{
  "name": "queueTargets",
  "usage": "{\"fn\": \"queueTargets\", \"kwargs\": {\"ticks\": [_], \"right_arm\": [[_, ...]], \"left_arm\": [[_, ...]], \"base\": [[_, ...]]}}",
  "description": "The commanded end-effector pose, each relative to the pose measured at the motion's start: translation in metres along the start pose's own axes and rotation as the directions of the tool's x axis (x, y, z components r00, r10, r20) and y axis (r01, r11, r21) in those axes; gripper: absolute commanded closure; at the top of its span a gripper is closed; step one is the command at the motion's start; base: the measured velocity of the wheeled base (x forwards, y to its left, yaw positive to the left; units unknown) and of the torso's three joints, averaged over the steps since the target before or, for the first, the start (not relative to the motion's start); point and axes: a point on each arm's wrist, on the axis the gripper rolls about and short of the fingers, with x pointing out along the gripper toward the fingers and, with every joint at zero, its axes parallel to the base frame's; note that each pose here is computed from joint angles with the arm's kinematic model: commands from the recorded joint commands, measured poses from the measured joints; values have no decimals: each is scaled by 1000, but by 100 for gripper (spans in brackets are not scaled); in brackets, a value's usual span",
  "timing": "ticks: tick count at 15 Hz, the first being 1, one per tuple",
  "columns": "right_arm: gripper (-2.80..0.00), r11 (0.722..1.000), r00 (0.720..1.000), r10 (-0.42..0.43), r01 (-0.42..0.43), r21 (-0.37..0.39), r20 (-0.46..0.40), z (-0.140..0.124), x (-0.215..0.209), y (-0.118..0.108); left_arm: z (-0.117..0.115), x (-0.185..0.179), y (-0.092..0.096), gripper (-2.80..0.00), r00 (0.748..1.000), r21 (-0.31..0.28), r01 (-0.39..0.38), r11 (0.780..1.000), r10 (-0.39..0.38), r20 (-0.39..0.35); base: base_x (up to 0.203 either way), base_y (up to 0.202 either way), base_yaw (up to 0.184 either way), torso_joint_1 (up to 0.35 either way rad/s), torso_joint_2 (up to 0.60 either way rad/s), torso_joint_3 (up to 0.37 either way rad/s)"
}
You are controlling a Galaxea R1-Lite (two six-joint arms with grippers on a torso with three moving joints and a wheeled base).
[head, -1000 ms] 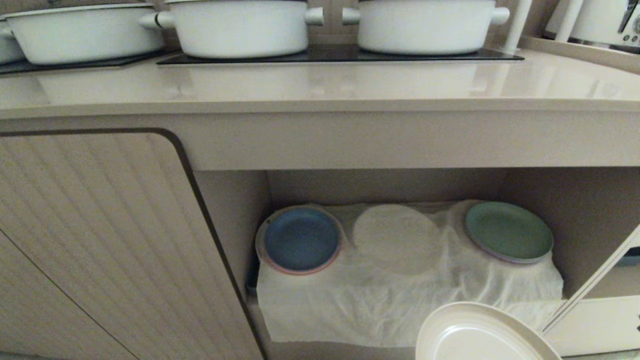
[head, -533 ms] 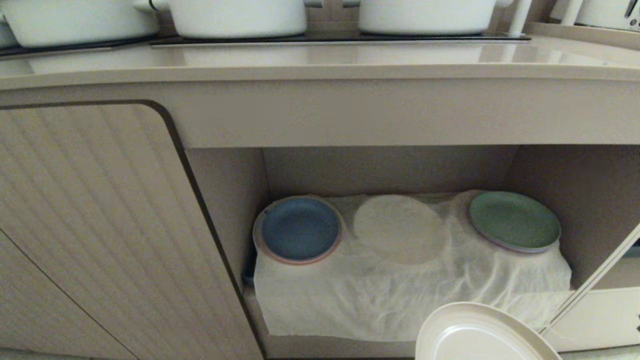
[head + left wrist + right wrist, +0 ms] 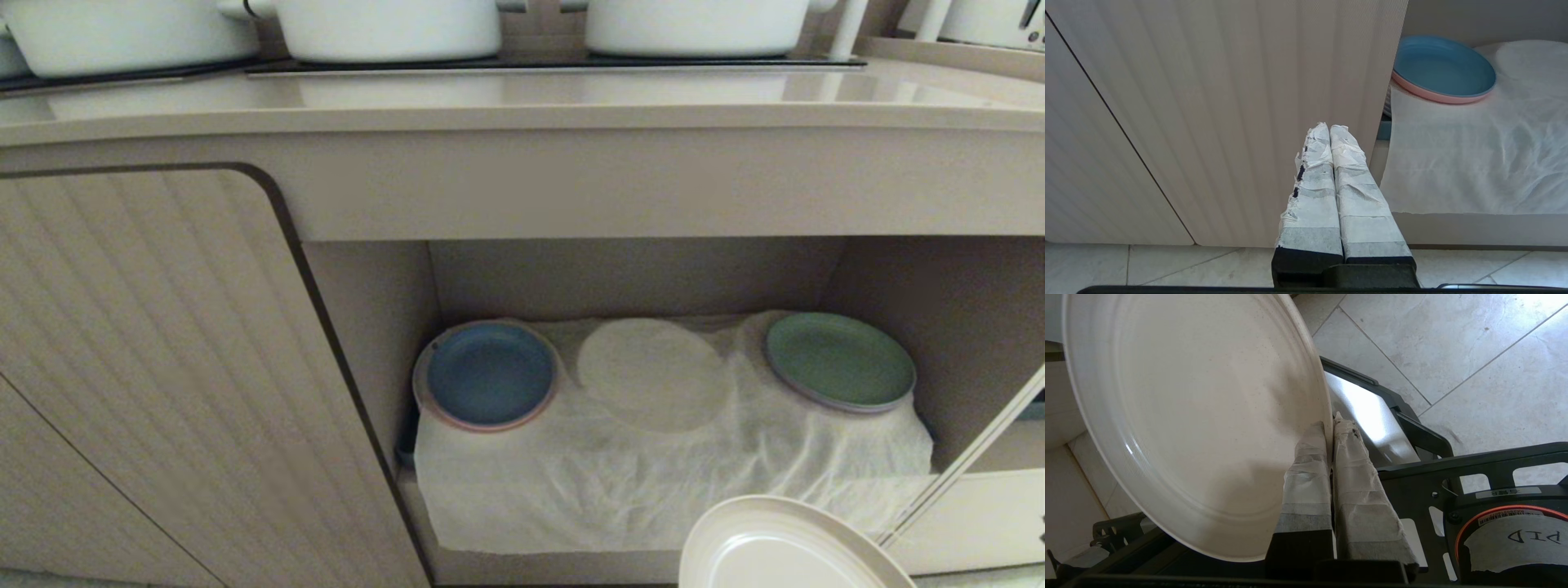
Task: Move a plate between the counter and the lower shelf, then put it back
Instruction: Put the plate in the cupboard
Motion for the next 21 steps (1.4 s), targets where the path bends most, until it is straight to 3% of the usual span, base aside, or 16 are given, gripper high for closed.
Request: {"fn": "queueTargets", "kwargs": {"ticks": [1,11,21], "right_arm": [[0,1000,1000,-9,9,3,-5,-1,1,-2],[0,1000,1000,-20,20,-9,-13,2,6,4],[0,998,998,-55,55,12,-24,27,52,37]], "left_arm": [[0,0,0,0,1000,0,0,1000,0,0],[0,0,0,0,1000,0,0,1000,0,0],[0,0,0,0,1000,0,0,1000,0,0]], "base": [[0,0,0,0,0,0],[0,0,0,0,0,0],[0,0,0,0,0,0]]}}
